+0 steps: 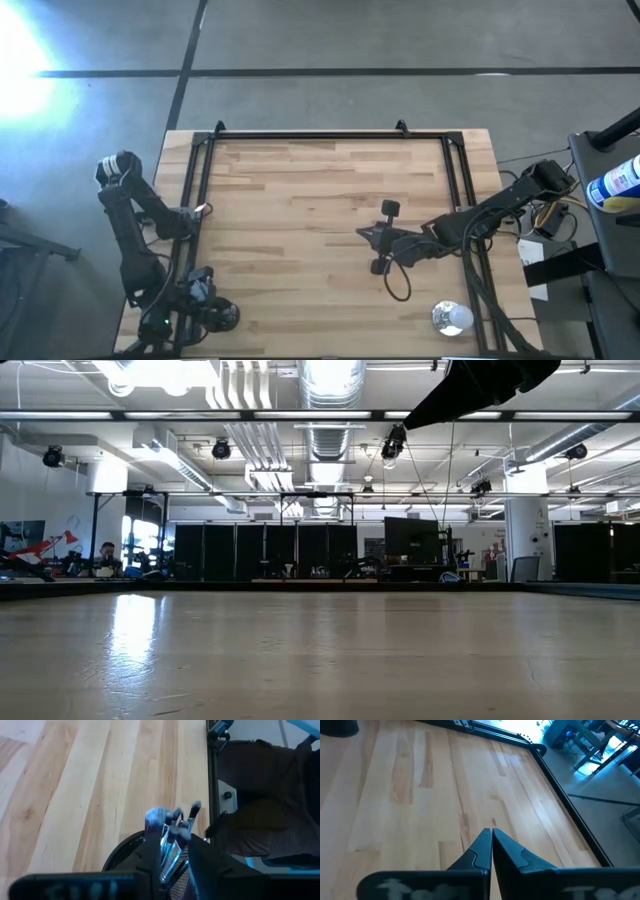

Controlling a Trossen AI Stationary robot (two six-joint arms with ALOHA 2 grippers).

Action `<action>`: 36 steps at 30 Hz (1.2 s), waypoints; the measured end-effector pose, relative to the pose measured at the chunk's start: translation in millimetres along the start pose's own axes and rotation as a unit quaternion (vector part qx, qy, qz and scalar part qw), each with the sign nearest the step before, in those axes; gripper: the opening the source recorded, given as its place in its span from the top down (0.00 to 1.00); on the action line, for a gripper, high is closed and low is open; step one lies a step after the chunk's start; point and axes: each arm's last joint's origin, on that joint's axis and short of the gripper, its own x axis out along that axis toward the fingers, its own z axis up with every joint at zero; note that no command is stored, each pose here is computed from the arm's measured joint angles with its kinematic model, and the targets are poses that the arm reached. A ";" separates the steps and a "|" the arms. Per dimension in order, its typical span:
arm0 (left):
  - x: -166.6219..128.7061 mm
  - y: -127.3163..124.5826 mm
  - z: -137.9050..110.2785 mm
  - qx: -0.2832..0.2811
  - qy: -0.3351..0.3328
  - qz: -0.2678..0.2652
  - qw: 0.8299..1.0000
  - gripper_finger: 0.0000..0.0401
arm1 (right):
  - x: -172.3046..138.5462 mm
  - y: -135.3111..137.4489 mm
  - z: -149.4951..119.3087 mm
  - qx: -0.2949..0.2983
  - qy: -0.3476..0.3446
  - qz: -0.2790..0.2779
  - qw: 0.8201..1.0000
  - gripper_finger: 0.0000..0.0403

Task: Pick & Place Makeup Brushes
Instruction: Return to Home Position

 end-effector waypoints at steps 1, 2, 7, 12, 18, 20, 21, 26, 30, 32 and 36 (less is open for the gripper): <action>-0.3 -0.1 0.2 -0.001 0.000 0.000 1.000 0.77 | 0.0 0.0 0.0 0.000 0.000 0.000 1.000 0.98; -0.8 -0.6 0.7 0.000 0.001 -0.001 1.000 0.76 | 0.0 0.0 0.0 0.000 0.000 0.000 1.000 0.98; -12.7 -4.6 11.7 0.024 0.000 -0.018 1.000 0.72 | 0.1 1.1 -0.3 -0.006 0.003 0.022 1.000 0.98; -26.4 9.7 47.2 0.047 -0.041 -0.034 0.998 0.78 | 7.1 -2.8 -2.3 -0.025 0.016 0.102 0.994 0.98; -24.8 47.0 100.9 0.114 -0.076 -0.072 0.988 0.98 | 22.5 -21.1 -11.6 -0.027 -0.012 0.140 0.990 0.98; -18.4 66.2 116.7 0.132 -0.091 -0.096 0.982 0.99 | 25.8 -29.9 -14.0 -0.023 -0.030 0.157 0.987 0.98; -14.9 76.4 123.7 0.145 -0.103 -0.105 0.978 0.99 | 26.5 -34.6 -15.2 -0.021 -0.039 0.165 0.985 0.98; 2.3 135.2 147.8 0.179 -0.153 -0.132 0.963 1.00 | 26.7 -61.3 -24.5 -0.008 -0.065 0.171 0.983 0.98; 7.7 178.5 156.8 0.183 -0.215 -0.095 0.955 1.00 | 22.2 -81.9 -35.4 0.016 -0.092 0.155 0.984 0.98; 8.3 194.9 156.4 0.189 -0.244 -0.064 0.949 1.00 | 19.0 -90.5 -42.0 0.029 -0.115 0.143 0.983 0.98; 7.9 218.1 151.9 0.180 -0.295 0.003 0.938 1.00 | 8.4 -106.2 -59.7 0.058 -0.159 0.109 0.979 0.98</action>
